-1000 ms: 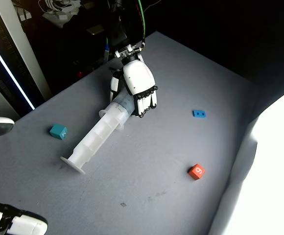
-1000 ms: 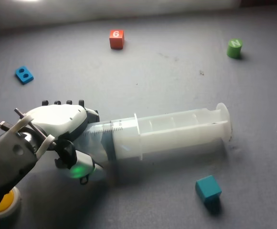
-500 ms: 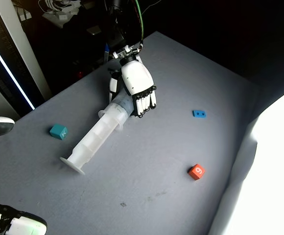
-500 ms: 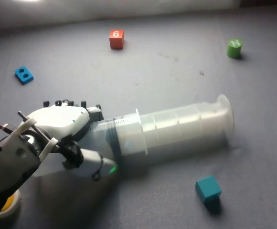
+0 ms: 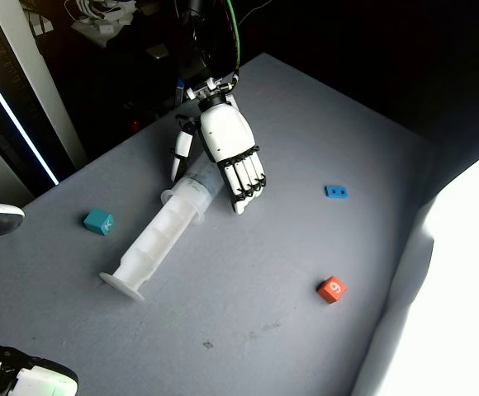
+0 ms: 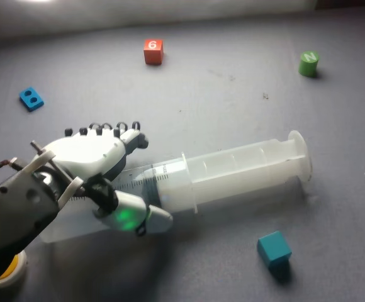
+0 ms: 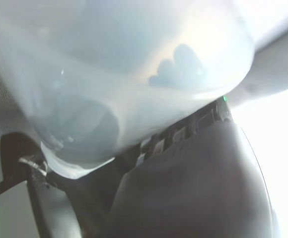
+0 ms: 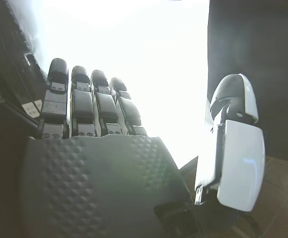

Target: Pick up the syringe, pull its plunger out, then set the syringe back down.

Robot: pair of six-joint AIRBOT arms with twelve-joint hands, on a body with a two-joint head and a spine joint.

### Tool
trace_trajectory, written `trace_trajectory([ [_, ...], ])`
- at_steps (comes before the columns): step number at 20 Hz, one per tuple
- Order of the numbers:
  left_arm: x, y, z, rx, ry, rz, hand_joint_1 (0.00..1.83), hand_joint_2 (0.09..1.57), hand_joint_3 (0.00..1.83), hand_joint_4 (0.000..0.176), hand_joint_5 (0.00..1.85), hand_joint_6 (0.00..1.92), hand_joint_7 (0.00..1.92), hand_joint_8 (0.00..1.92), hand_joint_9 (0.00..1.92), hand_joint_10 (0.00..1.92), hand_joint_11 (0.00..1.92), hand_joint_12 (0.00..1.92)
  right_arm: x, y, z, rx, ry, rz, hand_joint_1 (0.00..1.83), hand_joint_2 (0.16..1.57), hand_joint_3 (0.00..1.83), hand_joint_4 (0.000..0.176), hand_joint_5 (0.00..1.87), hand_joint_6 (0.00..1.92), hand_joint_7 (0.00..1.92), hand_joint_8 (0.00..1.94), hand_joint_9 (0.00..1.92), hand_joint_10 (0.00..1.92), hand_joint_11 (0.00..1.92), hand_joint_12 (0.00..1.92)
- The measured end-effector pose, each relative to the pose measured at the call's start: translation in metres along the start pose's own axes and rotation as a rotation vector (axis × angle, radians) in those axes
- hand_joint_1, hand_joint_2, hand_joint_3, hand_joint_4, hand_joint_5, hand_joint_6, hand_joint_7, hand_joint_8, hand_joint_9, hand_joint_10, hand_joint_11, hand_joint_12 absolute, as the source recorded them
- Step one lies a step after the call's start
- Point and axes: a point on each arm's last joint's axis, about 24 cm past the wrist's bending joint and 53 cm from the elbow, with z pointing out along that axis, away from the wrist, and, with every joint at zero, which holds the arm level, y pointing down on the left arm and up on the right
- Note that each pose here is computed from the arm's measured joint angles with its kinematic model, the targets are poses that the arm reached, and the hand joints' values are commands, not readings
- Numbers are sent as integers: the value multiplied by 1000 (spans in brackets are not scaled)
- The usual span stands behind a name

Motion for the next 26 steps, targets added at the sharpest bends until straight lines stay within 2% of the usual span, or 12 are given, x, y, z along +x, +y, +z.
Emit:
trace_trajectory([
  [7,-32,-58,3,114,-11,79,590,877,0,0,0,639,0,900,0,998,0,916,1,1,0,-5,5,-21,370,936,3,0,17,2,51,3,72,4,0,306],
  [11,-57,-90,-8,153,-29,76,663,864,0,0,9,582,0,878,0,908,0,723,5,7,0,-29,21,-108,381,960,5,0,2,0,29,3,46,2,0,247],
  [13,-66,-100,-12,165,-30,80,625,882,1,0,14,643,33,919,0,1079,0,980,8,13,-1,-54,26,-164,353,979,7,0,26,5,59,7,73,8,0,316],
  [15,-76,-116,-17,197,-40,85,727,921,6,0,0,1158,0,1367,0,1672,0,1812,15,19,-1,-81,42,-227,415,944,0,0,299,26,427,55,432,91,19,1104],
  [16,-77,-124,-21,213,-30,79,813,970,16,0,108,1768,120,1810,149,1871,206,1899,19,22,-2,-97,56,-285,553,925,8,0,118,1430,106,1564,157,1555,88,1758],
  [17,-76,-128,-23,221,-23,79,671,1063,24,0,559,1890,609,1899,498,1911,421,1917,22,22,-2,-100,65,-308,601,911,3,0,101,1823,23,1866,107,1848,174,1888],
  [18,-76,-134,-27,236,-12,81,411,1173,35,0,1179,1915,1200,1917,1129,1919,1019,1920,33,22,-5,-113,94,-382,514,935,2,21,466,1901,509,1926,575,1906,734,1914],
  [19,-78,-139,-30,248,-9,79,252,1216,31,0,1382,1920,1438,1920,1401,1921,1296,1921,40,21,-7,-117,113,-414,428,978,0,31,959,1917,1067,1938,1121,1918,1308,1920],
  [21,-83,-146,-35,263,-13,65,161,1442,10,136,1458,1921,1560,1921,1605,1921,1621,1921,53,20,-11,-118,144,-481,247,1192,22,0,1559,1921,1665,1941,1690,1921,1796,1921],
  [22,-84,-147,-37,264,-13,53,836,1440,0,168,1392,1921,1539,1921,1631,1921,1661,1921,56,22,-12,-121,150,-481,462,1340,50,0,1587,1921,1746,1941,1772,1921,1854,1921],
  [24,-87,-152,-39,275,-19,46,1120,1351,0,176,1301,1921,1487,1921,1575,1921,1591,1921,55,23,-13,-127,143,-477,986,1439,20,0,1565,1921,1716,1941,1768,1921,1857,1921],
  [26,-92,-153,-40,277,-30,42,1077,1397,0,176,1342,1921,1483,1921,1562,1921,1567,1921,50,20,-14,-120,134,-486,1096,1396,0,0,1535,1921,1690,1941,1757,1921,1837,1921],
])
